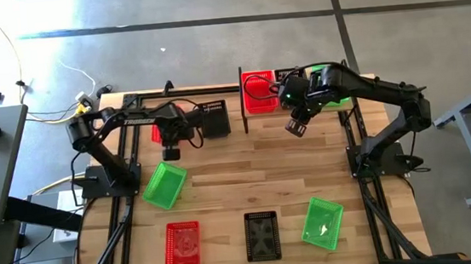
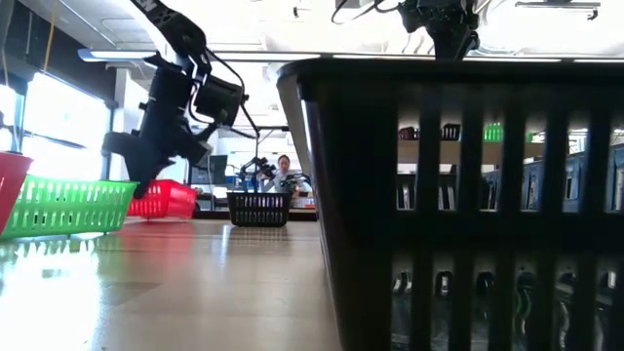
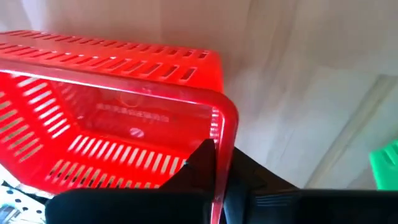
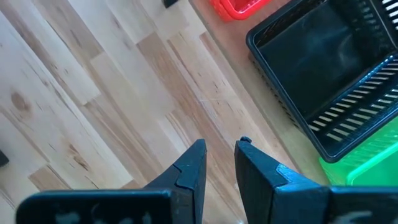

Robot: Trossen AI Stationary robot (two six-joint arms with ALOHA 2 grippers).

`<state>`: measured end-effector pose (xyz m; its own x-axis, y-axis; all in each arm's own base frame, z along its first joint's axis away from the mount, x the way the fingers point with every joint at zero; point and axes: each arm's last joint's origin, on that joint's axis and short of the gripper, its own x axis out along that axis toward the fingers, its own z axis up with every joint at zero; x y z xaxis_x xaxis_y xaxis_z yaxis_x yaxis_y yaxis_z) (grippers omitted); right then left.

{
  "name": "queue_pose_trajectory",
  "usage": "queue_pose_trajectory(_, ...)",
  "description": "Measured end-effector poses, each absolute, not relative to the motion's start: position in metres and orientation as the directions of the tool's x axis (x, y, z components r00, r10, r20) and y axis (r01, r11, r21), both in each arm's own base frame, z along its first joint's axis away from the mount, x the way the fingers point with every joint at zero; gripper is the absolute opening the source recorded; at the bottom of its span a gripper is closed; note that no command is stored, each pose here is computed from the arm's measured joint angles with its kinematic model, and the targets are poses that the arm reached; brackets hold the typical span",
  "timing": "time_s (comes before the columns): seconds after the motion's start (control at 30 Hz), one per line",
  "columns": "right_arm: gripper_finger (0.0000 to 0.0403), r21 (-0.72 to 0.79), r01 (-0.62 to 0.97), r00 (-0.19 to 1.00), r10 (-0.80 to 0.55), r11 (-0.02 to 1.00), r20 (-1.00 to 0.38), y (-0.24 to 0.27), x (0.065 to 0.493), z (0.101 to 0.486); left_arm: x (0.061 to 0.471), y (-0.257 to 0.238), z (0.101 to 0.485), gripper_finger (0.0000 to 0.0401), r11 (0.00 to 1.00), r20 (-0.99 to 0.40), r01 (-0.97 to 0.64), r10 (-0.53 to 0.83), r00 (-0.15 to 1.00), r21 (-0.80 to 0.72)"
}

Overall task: Stack baskets on shelf by color
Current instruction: Stack the top red bin on top of the red bin on the shelf

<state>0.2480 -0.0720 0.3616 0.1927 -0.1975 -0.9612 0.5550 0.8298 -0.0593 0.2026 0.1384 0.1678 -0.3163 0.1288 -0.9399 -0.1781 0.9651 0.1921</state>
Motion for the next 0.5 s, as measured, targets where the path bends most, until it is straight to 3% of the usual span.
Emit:
queue_pose_trajectory(0.27, 0.0069, -0.07, 0.547, 0.203, -0.213, 0.835, -0.956, -0.061, 0.252, 0.362, 0.198, 0.114, 0.198, 0.0004, 0.953, -0.952, -0.194, 0.183, -0.247, 0.234)
queue_pose_trajectory(0.5, 0.0069, -0.031, 0.556, 0.291, -0.23, 0.831, -0.929, -0.047, 0.263, 0.364, 0.193, 0.084, 0.227, 0.0002, 0.942, -0.961, -0.195, 0.253, -0.115, 0.272)
